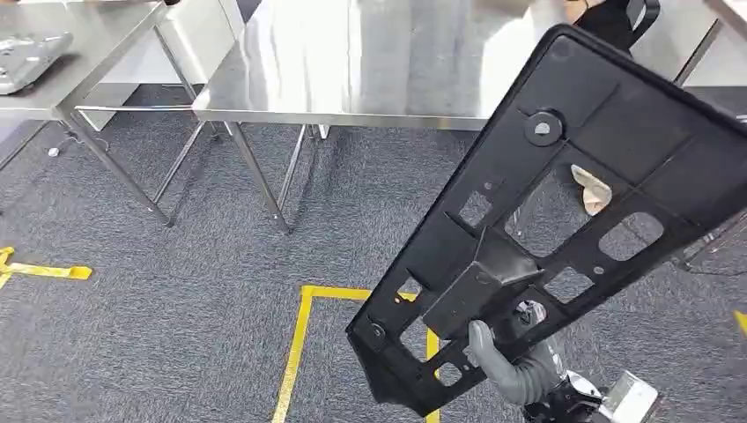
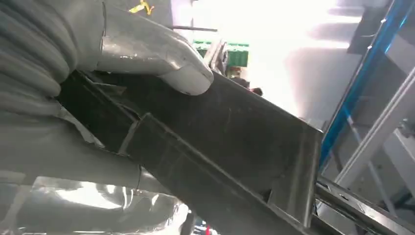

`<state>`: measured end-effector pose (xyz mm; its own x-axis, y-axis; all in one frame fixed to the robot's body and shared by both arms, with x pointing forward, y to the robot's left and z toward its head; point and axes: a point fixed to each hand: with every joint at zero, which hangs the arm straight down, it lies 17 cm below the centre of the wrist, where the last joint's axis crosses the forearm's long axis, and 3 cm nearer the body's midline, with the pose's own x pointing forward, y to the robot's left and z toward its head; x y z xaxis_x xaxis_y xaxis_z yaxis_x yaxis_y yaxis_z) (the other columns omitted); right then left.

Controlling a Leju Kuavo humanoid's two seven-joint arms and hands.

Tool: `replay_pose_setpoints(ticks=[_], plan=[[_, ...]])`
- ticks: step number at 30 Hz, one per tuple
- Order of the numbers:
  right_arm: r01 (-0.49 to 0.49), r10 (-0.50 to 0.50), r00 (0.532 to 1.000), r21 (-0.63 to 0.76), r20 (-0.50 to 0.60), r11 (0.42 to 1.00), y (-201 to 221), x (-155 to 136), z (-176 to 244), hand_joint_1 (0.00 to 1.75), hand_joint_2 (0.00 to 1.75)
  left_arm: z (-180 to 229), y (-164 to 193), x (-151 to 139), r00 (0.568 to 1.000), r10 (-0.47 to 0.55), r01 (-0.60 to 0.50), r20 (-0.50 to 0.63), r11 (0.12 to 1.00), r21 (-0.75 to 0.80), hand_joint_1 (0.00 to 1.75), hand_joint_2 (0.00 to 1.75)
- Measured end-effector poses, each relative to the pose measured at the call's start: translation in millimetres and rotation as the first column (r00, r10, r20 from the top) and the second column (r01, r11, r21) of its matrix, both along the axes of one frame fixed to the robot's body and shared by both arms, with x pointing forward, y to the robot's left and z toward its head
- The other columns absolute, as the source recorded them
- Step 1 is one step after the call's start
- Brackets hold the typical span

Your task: Take the parts from the cabinet and place them on the table.

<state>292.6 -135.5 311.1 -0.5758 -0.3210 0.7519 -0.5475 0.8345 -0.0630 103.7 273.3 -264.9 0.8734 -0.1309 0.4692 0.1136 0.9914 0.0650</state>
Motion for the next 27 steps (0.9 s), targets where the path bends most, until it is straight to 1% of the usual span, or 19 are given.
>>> replay_pose_setpoints(ticks=[2, 4, 9, 10, 11, 12, 14, 15, 19, 25, 26, 27], plan=[[0.003, -0.003, 1.000, 0.002, 0.007, 1.000, -1, -1, 3, 1.75, 1.75, 2, -1, 8, 1.000, 0.000, 0.000, 0.013, 1.000, -0.001, 0.00, 1.75], [0.004, -0.004, 1.000, 0.001, 0.010, 1.000, -1, -1, 4, 1.75, 1.75, 2, -2, 8, 1.000, -0.002, 0.002, 0.013, 1.000, -0.003, 0.00, 1.75], [0.008, -0.008, 1.000, -0.001, 0.010, 1.000, -1, -1, 3, 1.75, 1.75, 0, -5, 1, 1.000, -0.008, 0.008, 0.002, 1.000, -0.005, 0.00, 1.75], [0.009, -0.009, 1.000, -0.001, 0.009, 1.000, -1, -1, 3, 1.75, 1.75, 0, -3, -1, 1.000, -0.008, 0.008, -0.001, 1.000, -0.002, 0.00, 1.75], [0.010, -0.010, 1.000, -0.003, 0.008, 1.000, -1, 0, 3, 1.75, 1.75, -1, 9, -5, 1.000, -0.010, 0.010, -0.010, 1.000, 0.017, 0.00, 1.75], [0.009, -0.009, 1.000, -0.010, 0.010, 1.000, -1, 0, 3, 1.75, 1.75, -2, 1, -10, 1.000, -0.011, 0.011, -0.016, 1.000, 0.005, 0.00, 1.75], [0.009, -0.009, 1.000, -0.001, 0.010, 1.000, 0, -1, 5, 1.75, 1.75, -2, 9, -9, 1.000, -0.009, 0.010, -0.015, 1.000, 0.018, 0.00, 1.75], [0.011, -0.011, 1.000, -0.001, 0.021, 1.000, -1, -1, 8, 1.75, 1.75, -1, 3, -7, 1.000, -0.009, 0.009, -0.011, 1.000, 0.009, 0.00, 1.75], [0.011, -0.011, 1.000, -0.002, 0.026, 1.000, -1, 0, 10, 1.75, 1.75, -1, 0, -2, 1.000, -0.009, 0.009, -0.005, 1.000, 0.004, 0.00, 1.75], [0.012, -0.012, 1.000, -0.005, 0.019, 1.000, -2, 0, 8, 1.75, 1.75, -2, -6, -9, 1.000, -0.011, 0.011, -0.015, 1.000, -0.003, 0.00, 1.75], [0.012, -0.012, 1.000, -0.007, 0.012, 1.000, -1, 0, 5, 1.75, 1.75, -3, -5, -17, 1.000, -0.011, 0.011, -0.027, 1.000, -0.002, 0.00, 1.75], [0.013, -0.013, 1.000, -0.008, 0.004, 1.000, -2, 0, 3, 1.75, 1.75, -3, -5, -18, 0.999, -0.011, 0.011, -0.031, 1.000, -0.001, 0.00, 1.75]])
